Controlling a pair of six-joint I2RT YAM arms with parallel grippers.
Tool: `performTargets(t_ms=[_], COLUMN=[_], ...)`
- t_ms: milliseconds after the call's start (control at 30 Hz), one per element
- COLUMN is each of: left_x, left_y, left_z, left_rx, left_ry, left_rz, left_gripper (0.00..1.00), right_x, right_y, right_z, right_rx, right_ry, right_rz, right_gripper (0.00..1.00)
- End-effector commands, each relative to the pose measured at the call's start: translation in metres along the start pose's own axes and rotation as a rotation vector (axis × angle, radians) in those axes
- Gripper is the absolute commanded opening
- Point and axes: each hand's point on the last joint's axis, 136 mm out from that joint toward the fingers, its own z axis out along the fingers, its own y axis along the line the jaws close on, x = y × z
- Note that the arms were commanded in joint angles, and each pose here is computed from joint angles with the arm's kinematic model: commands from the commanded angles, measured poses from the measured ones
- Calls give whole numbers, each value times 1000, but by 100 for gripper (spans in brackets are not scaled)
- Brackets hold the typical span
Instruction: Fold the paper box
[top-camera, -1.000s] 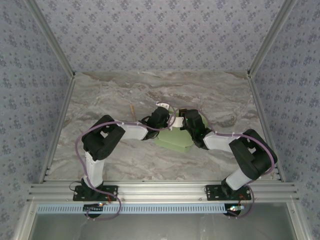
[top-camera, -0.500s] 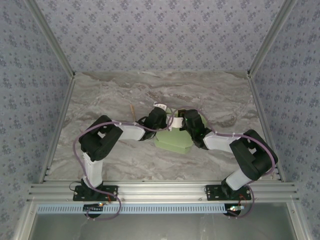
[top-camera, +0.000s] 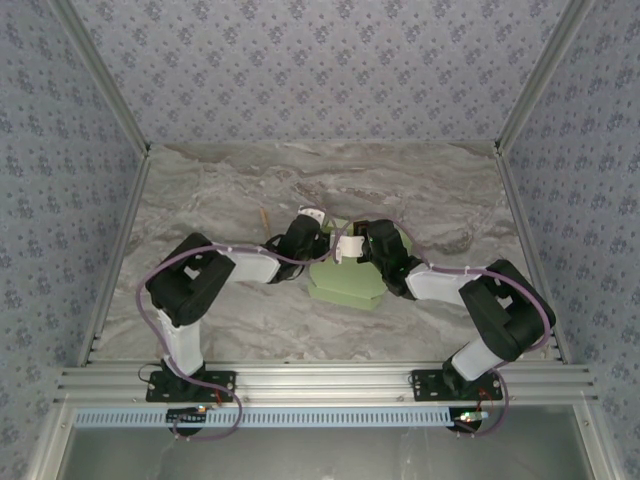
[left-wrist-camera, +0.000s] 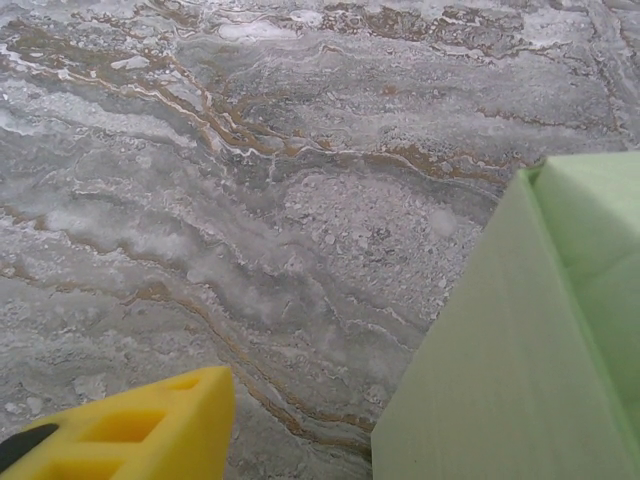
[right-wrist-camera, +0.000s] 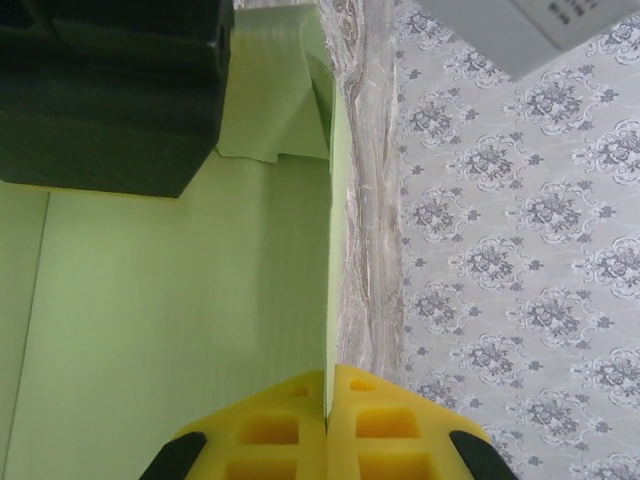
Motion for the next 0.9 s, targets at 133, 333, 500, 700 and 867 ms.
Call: performTargets(t_ms=[133, 333, 500, 700, 867], left_x=[-43, -42, -31, -12, 3], left_y=[-5, -8, -7, -6, -5], left_z=[-20, -23, -22, -15, -8], left_rx=[82, 110, 114, 113, 115], left_ry=[-122, -119, -78, -18, 28], left_rz=[-56, -50, -43, -29, -29], left_gripper=[61, 62, 60, 51, 48], right_x=[6, 6, 5, 5, 5], right_y=[15, 15, 12, 10, 7], right_z=[-2, -2, -2, -3, -2], right_rx=[-68, -68, -63, -60, -54], right_ry=[28, 30, 29, 32, 32], right_rz=[2, -1, 0, -3, -6], right_gripper=[0, 0, 0, 0, 0])
